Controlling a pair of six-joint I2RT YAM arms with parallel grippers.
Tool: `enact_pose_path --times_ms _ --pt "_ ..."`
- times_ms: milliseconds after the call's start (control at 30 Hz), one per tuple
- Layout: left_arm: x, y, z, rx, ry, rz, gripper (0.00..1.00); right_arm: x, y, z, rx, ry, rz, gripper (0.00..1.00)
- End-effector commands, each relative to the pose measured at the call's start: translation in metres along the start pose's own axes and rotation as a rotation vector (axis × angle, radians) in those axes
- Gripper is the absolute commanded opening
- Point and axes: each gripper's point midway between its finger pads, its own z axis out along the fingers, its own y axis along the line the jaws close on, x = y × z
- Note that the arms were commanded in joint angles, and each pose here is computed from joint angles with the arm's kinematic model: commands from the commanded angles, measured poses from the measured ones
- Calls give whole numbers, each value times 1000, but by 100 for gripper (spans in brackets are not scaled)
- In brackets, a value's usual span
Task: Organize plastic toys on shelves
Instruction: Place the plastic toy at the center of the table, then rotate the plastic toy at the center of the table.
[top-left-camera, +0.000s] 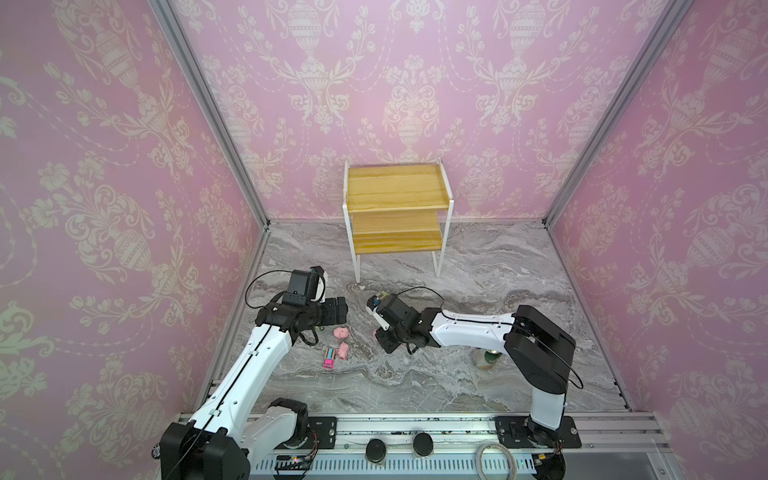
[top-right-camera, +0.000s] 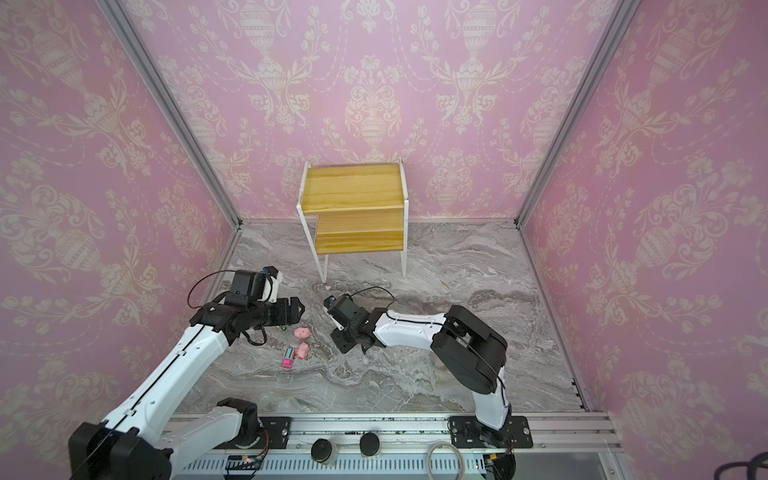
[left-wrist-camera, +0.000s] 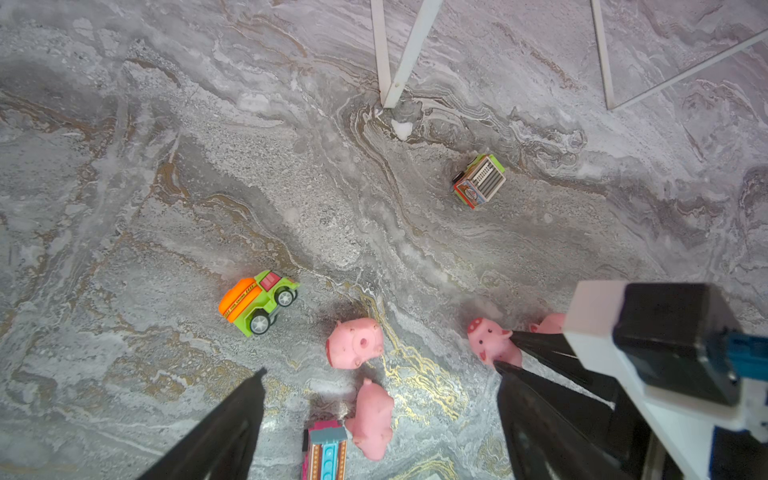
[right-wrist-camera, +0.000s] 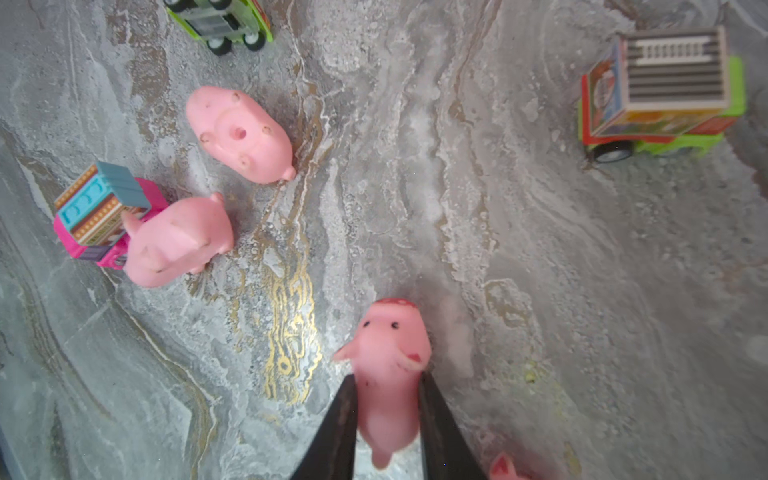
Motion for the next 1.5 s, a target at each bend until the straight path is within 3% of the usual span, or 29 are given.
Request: enact_pose_path --times_ms 0,400,733,1467 --pt "7 0 5 -3 26 25 90 5 4 8 -15 19 -43 29" --pt "7 2 5 -10 28 26 90 19 1 12 12 45 -98 49" --pt "8 3 8 -18 38 28 91 48 -21 17 115 110 -124 53" --pt "10 -11 4 48 6 81 93 36 -73 10 215 58 -66 58"
